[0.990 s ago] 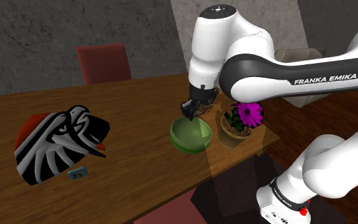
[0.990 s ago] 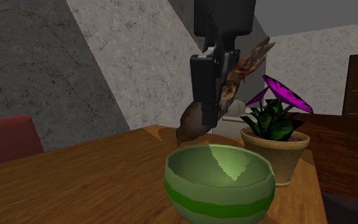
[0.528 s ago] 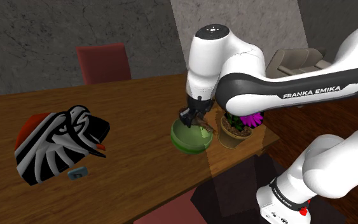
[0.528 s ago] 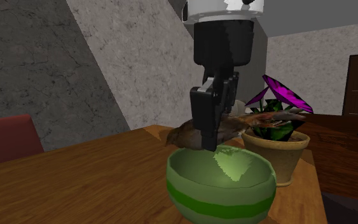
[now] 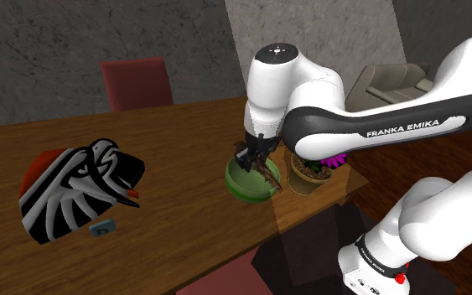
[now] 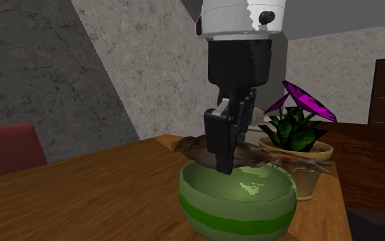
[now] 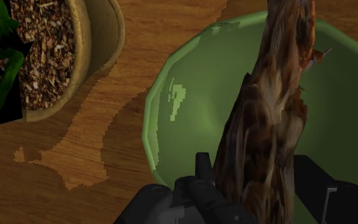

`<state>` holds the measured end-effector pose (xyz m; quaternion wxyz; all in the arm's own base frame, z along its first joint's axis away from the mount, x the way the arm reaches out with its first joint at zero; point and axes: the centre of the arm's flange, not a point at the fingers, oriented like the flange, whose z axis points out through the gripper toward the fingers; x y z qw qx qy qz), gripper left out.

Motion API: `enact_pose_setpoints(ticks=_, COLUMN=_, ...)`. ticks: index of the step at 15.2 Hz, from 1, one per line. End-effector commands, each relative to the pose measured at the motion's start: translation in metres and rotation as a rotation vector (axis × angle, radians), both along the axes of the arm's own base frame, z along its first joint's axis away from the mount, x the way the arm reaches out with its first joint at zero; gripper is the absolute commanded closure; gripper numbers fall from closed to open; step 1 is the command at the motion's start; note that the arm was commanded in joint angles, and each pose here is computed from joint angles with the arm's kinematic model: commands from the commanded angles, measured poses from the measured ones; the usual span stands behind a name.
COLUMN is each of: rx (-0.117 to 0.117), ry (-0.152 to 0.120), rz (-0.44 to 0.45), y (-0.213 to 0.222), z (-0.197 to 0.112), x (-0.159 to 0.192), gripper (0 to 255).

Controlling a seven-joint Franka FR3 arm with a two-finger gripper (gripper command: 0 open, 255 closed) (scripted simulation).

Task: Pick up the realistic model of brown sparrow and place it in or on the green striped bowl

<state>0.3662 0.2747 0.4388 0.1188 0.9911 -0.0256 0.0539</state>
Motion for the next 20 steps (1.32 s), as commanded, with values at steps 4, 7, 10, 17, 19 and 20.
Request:
enact_pose_setpoints(ticks=4, rx=0.000, ry=0.000, rz=0.000, y=0.000, z=0.000, x=0.000, gripper=0)
enact_pose_setpoints(ticks=7, rx=0.000, ry=0.000, rz=0.000, y=0.000, z=0.000, x=0.000, gripper=0)
enact_pose_setpoints(ticks=10, rx=0.000, ry=0.000, rz=0.000, y=0.006, z=0.026, x=-0.003, gripper=0)
enact_pose_setpoints(ticks=17, rx=0.000, ry=0.000, rz=0.000, y=0.012, z=0.048, x=-0.005, gripper=0)
enact_pose_setpoints(ticks=19, rx=0.000, ry=0.000, rz=0.000, y=0.012, z=0.048, x=-0.005, gripper=0)
enact_pose_setpoints(ticks=20, rx=0.000, ry=0.000, rz=0.000, y=0.012, z=0.048, x=-0.005, gripper=0)
